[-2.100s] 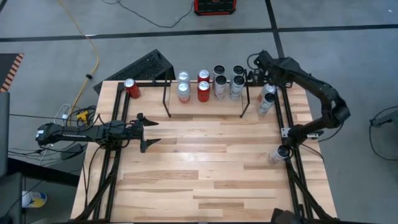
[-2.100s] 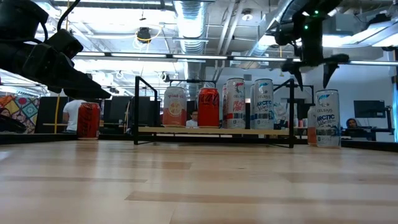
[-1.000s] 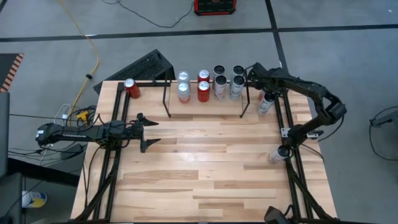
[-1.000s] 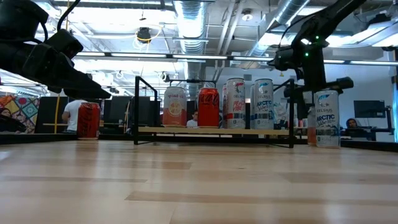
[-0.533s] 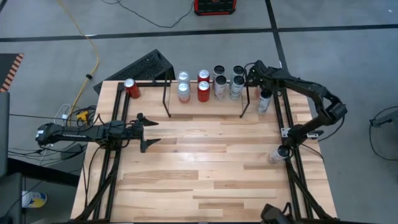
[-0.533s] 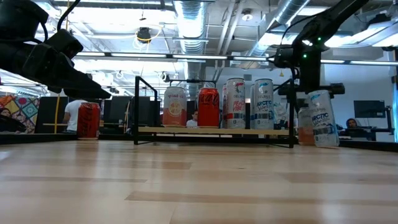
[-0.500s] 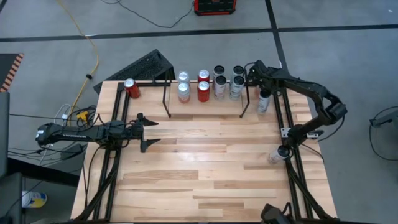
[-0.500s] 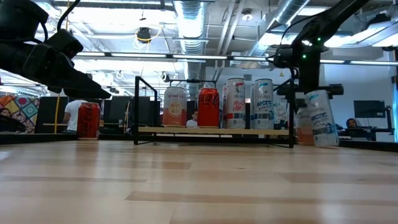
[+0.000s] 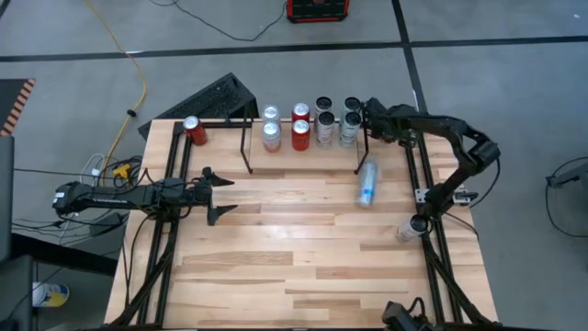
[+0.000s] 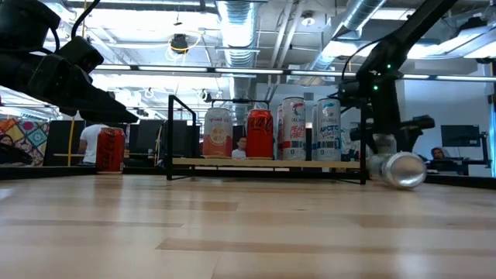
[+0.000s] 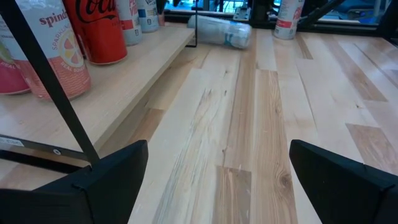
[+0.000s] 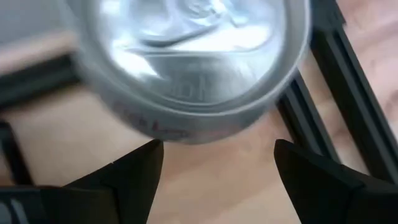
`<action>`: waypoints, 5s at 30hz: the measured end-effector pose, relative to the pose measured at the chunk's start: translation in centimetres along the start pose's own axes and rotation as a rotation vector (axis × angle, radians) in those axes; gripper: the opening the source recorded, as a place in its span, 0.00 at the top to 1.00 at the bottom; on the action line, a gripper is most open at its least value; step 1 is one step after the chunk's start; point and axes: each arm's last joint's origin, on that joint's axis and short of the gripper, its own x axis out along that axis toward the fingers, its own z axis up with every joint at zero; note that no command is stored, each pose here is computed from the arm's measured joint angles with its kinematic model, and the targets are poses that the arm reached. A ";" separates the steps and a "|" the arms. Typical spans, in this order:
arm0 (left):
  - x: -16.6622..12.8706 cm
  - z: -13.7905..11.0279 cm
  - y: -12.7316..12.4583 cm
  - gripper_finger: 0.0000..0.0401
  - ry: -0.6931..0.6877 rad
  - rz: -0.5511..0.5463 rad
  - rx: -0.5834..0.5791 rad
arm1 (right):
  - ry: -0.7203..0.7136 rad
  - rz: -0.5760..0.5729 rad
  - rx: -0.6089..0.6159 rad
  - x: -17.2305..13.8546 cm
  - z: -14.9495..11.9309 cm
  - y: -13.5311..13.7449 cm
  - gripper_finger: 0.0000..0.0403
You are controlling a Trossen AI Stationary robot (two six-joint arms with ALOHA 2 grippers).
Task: Place canned beverage on shelf
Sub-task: Put the orange white soda can on the shelf aligned with the other orange white soda can
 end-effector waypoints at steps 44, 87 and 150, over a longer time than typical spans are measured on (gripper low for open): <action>0.0 0.0 0.0 0.06 -0.001 0.000 0.000 | -0.307 0.155 0.164 -4.4 2.1 -0.5 0.18; 0.0 0.0 0.0 0.06 0.000 0.000 0.000 | -0.138 0.078 -0.141 -7.3 -2.1 -2.9 0.29; 0.0 0.0 0.0 0.06 0.001 0.000 0.000 | -0.381 0.849 -0.834 -24.6 -14.7 14.5 0.29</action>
